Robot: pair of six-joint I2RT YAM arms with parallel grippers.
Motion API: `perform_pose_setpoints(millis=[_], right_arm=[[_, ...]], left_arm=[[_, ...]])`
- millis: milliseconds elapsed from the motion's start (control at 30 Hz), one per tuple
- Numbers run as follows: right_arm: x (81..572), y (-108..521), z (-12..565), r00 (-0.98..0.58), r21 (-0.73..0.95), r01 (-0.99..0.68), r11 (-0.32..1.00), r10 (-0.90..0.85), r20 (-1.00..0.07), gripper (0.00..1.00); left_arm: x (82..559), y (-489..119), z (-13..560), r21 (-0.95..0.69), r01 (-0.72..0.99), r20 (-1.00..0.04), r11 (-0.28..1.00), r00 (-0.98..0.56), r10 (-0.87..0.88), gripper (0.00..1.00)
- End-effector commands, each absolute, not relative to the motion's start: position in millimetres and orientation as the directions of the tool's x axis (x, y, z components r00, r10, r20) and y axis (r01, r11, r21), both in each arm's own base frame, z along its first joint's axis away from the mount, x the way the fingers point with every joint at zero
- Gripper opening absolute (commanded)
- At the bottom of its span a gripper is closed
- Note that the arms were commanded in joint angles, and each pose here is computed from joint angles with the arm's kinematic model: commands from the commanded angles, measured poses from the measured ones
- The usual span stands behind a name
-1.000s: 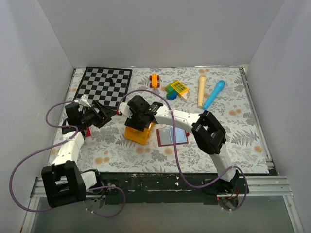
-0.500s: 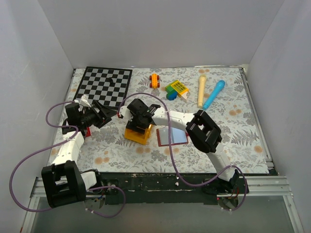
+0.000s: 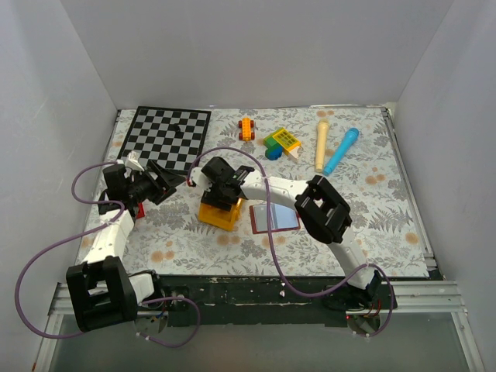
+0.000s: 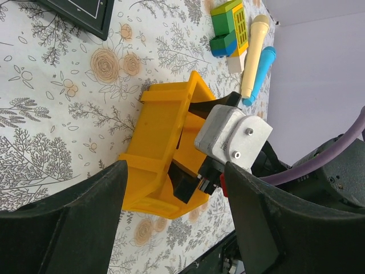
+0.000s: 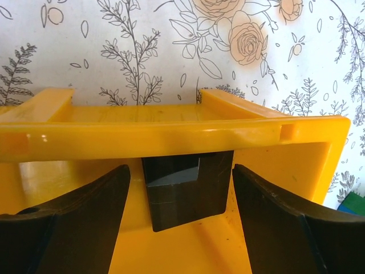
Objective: Put the credit cards into the card holder
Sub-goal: Pick up the credit card from the storage box.
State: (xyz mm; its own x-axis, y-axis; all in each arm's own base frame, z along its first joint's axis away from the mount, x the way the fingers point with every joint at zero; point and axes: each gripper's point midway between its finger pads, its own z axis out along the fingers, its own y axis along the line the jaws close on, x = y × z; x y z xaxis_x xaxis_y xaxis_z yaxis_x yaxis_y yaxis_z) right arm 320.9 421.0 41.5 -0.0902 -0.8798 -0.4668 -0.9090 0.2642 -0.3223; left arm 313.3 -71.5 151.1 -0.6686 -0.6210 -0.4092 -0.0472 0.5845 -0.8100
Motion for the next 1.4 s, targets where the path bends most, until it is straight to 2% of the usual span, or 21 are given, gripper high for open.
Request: perform_pose_setpoints(millis=[0,100,200,400,467,533,733,867,1167,1367], right_arm=[[334.4,411.4,28.2,-0.121,-0.351,-0.891,0.288,-0.896,-0.427,0.82],[335.8,408.9,25.6,-0.125,-0.356,-0.89,0.286,-0.902,-0.413,0.81],[334.2,408.1,22.6,-0.126,-0.341,-0.899,0.277,-0.906,-0.403,0.75],[327.1,406.2,16.0,-0.132,-0.305,-0.916,0.262,-0.912,-0.388,0.53],[324.2,404.6,13.0,-0.138,-0.289,-0.922,0.259,-0.915,-0.379,0.48],[321.4,402.8,10.7,-0.14,-0.278,-0.927,0.254,-0.918,-0.371,0.37],[319.1,402.1,11.2,-0.144,-0.269,-0.929,0.255,-0.917,-0.372,0.29],[318.3,404.1,13.0,-0.146,-0.262,-0.93,0.258,-0.913,-0.381,0.16],[318.1,413.1,37.3,-0.143,-0.255,-0.924,0.283,-0.878,-0.457,0.06],[322.4,414.7,59.1,-0.133,-0.28,-0.912,0.301,-0.861,-0.492,0.05]], left_arm=[[308.2,-76.7,152.8,-0.818,-0.022,-0.407,0.575,-0.685,-0.605,0.68],[308.1,-77.0,152.7,-0.82,-0.024,-0.403,0.572,-0.686,-0.606,0.68],[308.4,-76.9,153.2,-0.82,-0.023,-0.404,0.572,-0.685,-0.606,0.69],[308.6,-77.0,153.2,-0.819,-0.022,-0.404,0.573,-0.687,-0.604,0.68],[308.6,-77.0,153.5,-0.82,-0.022,-0.404,0.572,-0.686,-0.605,0.68],[308.7,-77.0,152.7,-0.821,-0.025,-0.401,0.571,-0.687,-0.606,0.68],[308.8,-77.8,152.5,-0.821,-0.022,-0.4,0.57,-0.689,-0.604,0.69],[308.8,-76.8,152.2,-0.82,-0.025,-0.401,0.572,-0.686,-0.606,0.68],[308.7,-77.4,152.1,-0.82,-0.023,-0.402,0.572,-0.688,-0.604,0.68],[307.9,-77.0,151.5,-0.819,-0.024,-0.403,0.573,-0.687,-0.605,0.68]])
